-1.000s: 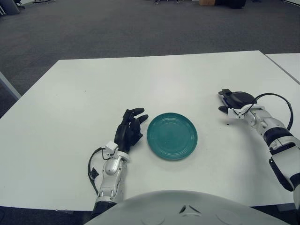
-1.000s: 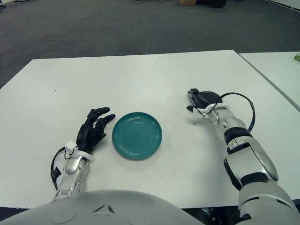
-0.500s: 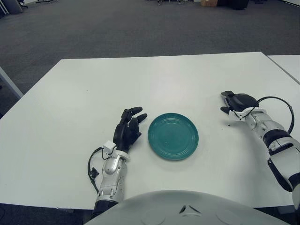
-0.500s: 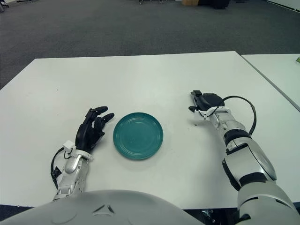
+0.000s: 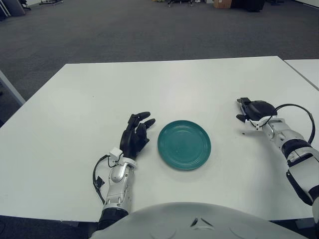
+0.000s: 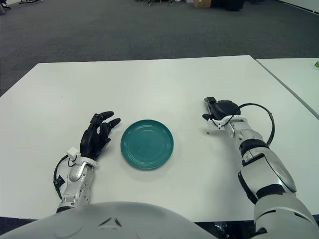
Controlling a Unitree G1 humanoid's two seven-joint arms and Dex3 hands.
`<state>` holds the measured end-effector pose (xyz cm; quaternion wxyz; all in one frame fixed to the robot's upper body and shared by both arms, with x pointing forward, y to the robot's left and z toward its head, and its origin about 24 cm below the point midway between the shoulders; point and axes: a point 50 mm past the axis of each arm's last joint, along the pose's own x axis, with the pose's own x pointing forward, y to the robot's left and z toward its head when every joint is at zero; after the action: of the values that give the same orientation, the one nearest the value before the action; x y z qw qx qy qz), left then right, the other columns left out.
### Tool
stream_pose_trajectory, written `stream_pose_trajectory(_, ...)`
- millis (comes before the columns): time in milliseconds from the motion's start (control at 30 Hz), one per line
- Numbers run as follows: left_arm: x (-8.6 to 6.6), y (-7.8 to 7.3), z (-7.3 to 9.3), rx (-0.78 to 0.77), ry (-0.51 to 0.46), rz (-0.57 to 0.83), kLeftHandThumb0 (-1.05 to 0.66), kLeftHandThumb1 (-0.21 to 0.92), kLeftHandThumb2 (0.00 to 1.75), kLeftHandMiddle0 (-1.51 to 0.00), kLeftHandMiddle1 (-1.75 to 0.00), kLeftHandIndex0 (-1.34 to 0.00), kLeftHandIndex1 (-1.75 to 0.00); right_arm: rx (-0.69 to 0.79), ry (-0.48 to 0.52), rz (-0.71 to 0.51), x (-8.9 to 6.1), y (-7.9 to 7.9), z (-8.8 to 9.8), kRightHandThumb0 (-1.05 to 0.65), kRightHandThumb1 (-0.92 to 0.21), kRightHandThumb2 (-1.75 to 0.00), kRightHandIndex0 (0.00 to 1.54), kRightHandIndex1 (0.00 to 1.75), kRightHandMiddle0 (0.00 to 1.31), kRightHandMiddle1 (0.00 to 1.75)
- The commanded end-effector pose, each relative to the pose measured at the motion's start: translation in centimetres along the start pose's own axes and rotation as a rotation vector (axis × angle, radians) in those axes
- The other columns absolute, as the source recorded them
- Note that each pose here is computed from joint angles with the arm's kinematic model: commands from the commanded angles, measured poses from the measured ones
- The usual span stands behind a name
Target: Put the gum into the plate.
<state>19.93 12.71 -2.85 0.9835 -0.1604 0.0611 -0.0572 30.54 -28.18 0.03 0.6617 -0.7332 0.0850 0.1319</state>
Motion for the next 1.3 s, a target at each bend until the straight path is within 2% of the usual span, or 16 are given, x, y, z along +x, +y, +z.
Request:
stream_pose_trajectory(0, -0.6, 0.7, -1.4, 0.000, 0.076, 0.026, -0.81, 0.92, 0.70, -0.36, -0.87, -0.23, -1.20, -0.054, 0.017, 0.217, -2.6, 5.5, 0.0, -0.65, -0.92, -0.39, 0.46, 0.03, 0.00, 0.67)
stream_pose_trajectory(67, -0.6, 0.7, -1.5, -0.003, 0.075, 0.026, -0.81, 0.92, 0.70, -0.35, -0.87, -0.23, -1.20, -0.062, 0.012, 0.210, -2.6, 5.5, 0.0, -0.64, -0.92, -0.40, 0.50, 0.05, 0.00, 0.91)
stream_pose_trajectory(100, -0.6, 0.8, -1.5, -0.006, 0.073, 0.027, -0.81, 0.92, 0.70, -0.35, -0.87, -0.23, -1.20, -0.069, 0.009, 0.206, -2.6, 5.5, 0.0, -0.63, -0.92, -0.40, 0.51, 0.05, 0.00, 0.95)
stream_pose_trajectory(133, -0.5, 0.8, -1.5, -0.007, 0.072, 0.027, -0.80, 0.92, 0.70, -0.35, -0.86, -0.23, -1.21, -0.074, 0.007, 0.204, -2.6, 5.5, 0.0, -0.62, -0.92, -0.40, 0.53, 0.09, 0.01, 1.10)
stream_pose_trajectory(167, -0.5, 0.8, -1.5, -0.009, 0.070, 0.028, -0.80, 0.92, 0.70, -0.35, -0.86, -0.23, -1.21, -0.079, 0.004, 0.202, -2.6, 5.5, 0.0, -0.62, -0.92, -0.40, 0.52, 0.13, 0.01, 1.16)
stream_pose_trajectory(267, -0.6, 0.8, -1.5, -0.015, 0.065, 0.032, -0.80, 0.92, 0.70, -0.35, -0.86, -0.22, -1.21, -0.102, -0.010, 0.196, -2.6, 5.5, 0.0, -0.56, -0.91, -0.44, 0.37, 0.70, 0.06, 1.44)
stream_pose_trajectory(300, -0.6, 0.8, -1.5, -0.016, 0.063, 0.034, -0.79, 0.92, 0.70, -0.35, -0.86, -0.22, -1.21, -0.109, -0.013, 0.195, -2.6, 5.5, 0.0, -0.49, -0.88, -0.51, 0.33, 1.02, 0.13, 1.55)
stream_pose_trajectory(333, -0.5, 0.8, -1.5, -0.017, 0.063, 0.037, -0.79, 0.92, 0.70, -0.35, -0.86, -0.22, -1.21, -0.121, -0.019, 0.190, -2.6, 5.4, 0.0, -0.45, -0.86, -0.56, 0.30, 1.24, 0.18, 1.62)
stream_pose_trajectory(433, -0.5, 0.9, -1.5, -0.014, 0.061, 0.042, -0.80, 0.92, 0.70, -0.35, -0.85, -0.22, -1.20, -0.150, -0.032, 0.174, -2.6, 5.3, 0.0, -0.40, -0.79, -0.69, 0.40, 1.58, 0.26, 1.71)
stream_pose_trajectory(600, -0.4, 1.0, -1.5, -0.007, 0.059, 0.044, -0.81, 0.92, 0.70, -0.34, -0.84, -0.22, -1.20, -0.158, -0.035, 0.147, -2.6, 5.3, 0.0, -0.39, -0.71, -0.81, 0.53, 1.72, 0.33, 1.74)
stream_pose_trajectory(733, -0.4, 1.1, -1.5, -0.007, 0.058, 0.043, -0.81, 0.92, 0.70, -0.33, -0.83, -0.22, -1.20, -0.136, -0.029, 0.120, -2.7, 5.3, 0.1, -0.39, -0.66, -0.87, 0.66, 1.74, 0.36, 1.74)
stream_pose_trajectory(967, -0.3, 1.3, -1.6, -0.007, 0.059, 0.052, -0.81, 0.92, 0.69, -0.32, -0.82, -0.21, -1.20, -0.103, -0.017, 0.039, -2.3, 4.8, 0.5, -0.40, -0.64, -0.91, 0.77, 1.75, 0.38, 1.75)
stream_pose_trajectory(1167, -0.2, 1.4, -1.5, -0.003, 0.057, 0.056, -0.80, 0.92, 0.70, -0.31, -0.80, -0.21, -1.20, -0.088, 0.009, -0.027, -1.4, 3.2, 0.4, -0.40, -0.62, -0.93, 0.84, 1.75, 0.39, 1.75)
stream_pose_trajectory(1267, -0.2, 1.3, -1.5, 0.002, 0.053, 0.053, -0.80, 0.92, 0.71, -0.31, -0.80, -0.20, -1.20, -0.078, 0.014, -0.089, -0.6, 1.6, 0.3, -0.40, -0.61, -0.95, 0.88, 1.75, 0.40, 1.75)
